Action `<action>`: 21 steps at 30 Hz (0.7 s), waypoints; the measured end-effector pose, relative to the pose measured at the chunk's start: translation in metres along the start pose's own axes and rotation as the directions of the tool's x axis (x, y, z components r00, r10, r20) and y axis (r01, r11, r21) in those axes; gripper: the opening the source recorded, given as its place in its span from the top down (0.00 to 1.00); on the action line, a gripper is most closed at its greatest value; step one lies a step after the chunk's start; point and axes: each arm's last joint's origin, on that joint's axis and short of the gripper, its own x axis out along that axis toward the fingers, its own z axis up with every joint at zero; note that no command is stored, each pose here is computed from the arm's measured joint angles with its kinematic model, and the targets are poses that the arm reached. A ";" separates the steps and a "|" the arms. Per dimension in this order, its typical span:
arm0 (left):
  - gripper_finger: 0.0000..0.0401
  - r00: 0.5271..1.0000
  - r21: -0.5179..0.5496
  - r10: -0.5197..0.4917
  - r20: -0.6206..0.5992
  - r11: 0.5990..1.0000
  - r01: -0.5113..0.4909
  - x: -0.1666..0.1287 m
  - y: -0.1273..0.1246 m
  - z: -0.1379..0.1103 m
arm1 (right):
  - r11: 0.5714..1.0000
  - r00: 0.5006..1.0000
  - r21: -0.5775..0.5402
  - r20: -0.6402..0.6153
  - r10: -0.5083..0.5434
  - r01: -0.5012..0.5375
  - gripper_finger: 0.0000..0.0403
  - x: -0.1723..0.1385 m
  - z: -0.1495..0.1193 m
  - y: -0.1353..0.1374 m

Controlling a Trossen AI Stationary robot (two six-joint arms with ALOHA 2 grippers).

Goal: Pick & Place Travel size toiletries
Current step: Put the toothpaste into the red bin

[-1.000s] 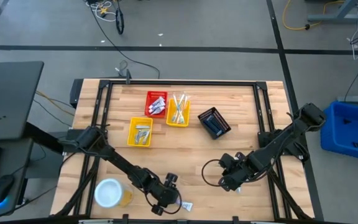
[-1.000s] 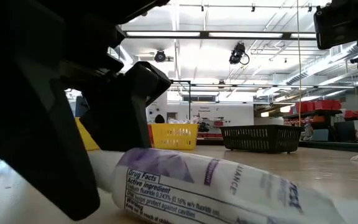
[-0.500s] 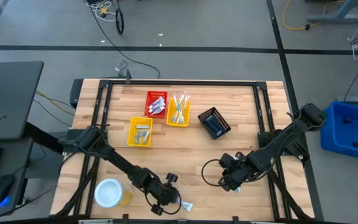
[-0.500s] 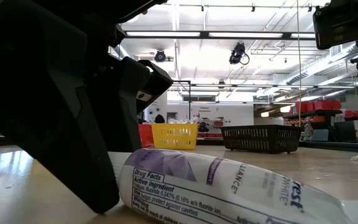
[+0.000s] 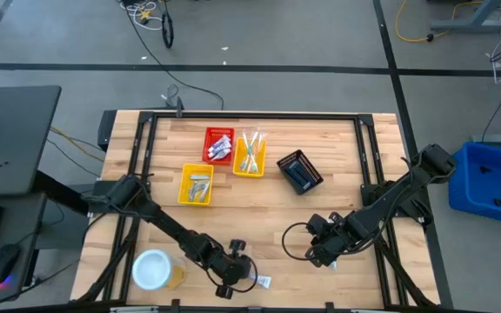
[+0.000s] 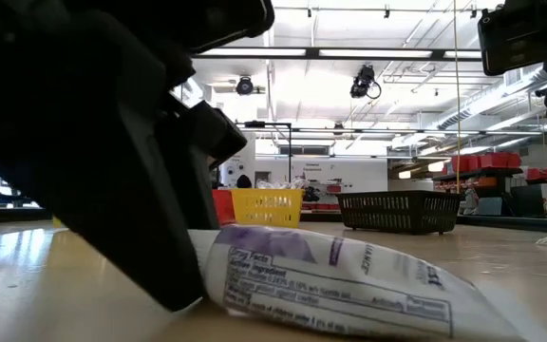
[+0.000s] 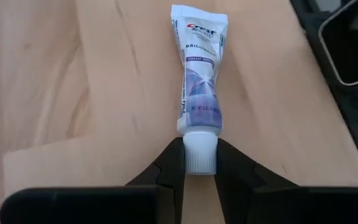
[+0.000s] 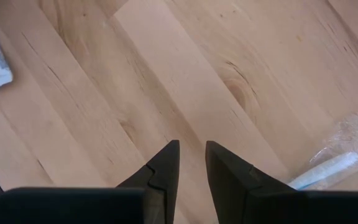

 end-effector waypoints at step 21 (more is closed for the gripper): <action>0.80 0.858 -0.083 0.507 -0.084 0.854 -0.513 -0.108 0.113 0.040 | 1.000 1.000 0.005 0.008 0.025 -0.025 0.79 0.000 0.001 0.003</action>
